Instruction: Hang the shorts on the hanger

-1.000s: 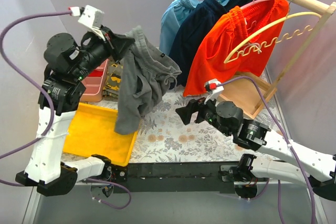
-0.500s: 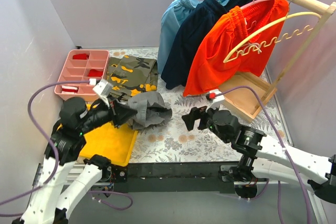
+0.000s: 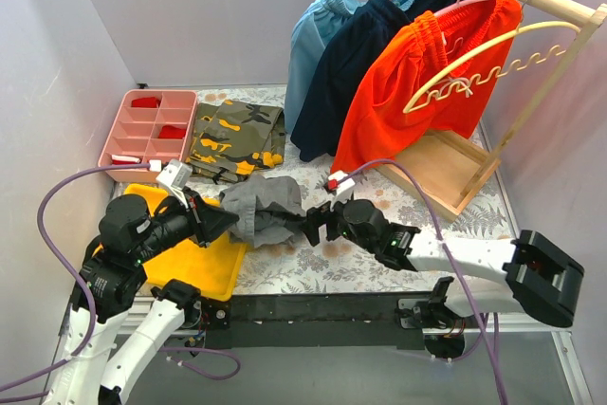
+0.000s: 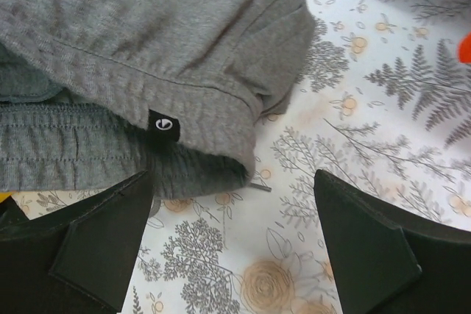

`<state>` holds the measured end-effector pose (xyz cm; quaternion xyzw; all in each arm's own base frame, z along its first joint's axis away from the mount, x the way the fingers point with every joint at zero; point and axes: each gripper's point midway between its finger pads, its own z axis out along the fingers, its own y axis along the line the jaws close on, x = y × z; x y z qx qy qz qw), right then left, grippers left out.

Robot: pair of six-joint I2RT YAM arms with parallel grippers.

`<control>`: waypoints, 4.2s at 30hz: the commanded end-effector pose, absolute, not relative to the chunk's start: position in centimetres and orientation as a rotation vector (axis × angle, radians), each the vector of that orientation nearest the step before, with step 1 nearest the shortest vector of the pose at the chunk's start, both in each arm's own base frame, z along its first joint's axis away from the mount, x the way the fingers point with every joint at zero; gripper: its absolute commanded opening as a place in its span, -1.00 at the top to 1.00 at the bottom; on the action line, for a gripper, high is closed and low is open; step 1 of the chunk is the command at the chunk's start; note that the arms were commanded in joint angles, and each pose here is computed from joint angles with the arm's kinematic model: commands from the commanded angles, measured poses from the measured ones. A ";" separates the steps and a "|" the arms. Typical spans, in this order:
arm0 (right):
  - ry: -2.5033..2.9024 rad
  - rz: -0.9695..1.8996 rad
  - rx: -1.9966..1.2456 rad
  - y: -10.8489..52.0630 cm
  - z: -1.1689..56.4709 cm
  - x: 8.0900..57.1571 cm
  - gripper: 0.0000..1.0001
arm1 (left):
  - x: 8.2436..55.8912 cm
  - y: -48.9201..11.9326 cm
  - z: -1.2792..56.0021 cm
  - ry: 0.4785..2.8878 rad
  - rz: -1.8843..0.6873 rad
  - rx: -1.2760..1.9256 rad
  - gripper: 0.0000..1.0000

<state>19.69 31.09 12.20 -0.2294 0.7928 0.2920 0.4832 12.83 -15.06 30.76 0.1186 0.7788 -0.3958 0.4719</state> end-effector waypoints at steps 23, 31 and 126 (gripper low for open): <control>1.631 0.572 -0.176 25.7 32.6 24.0 0.97 | 15.5 -16.8 39.4 1.729 -0.991 0.382 1.00; 1.552 0.597 -0.114 20.3 41.9 21.6 0.97 | 17.2 -20.0 43.8 1.609 -1.111 0.565 1.00; 1.863 0.453 0.299 10.3 32.5 21.7 0.97 | 25.6 -21.5 33.3 2.137 -0.694 0.188 1.00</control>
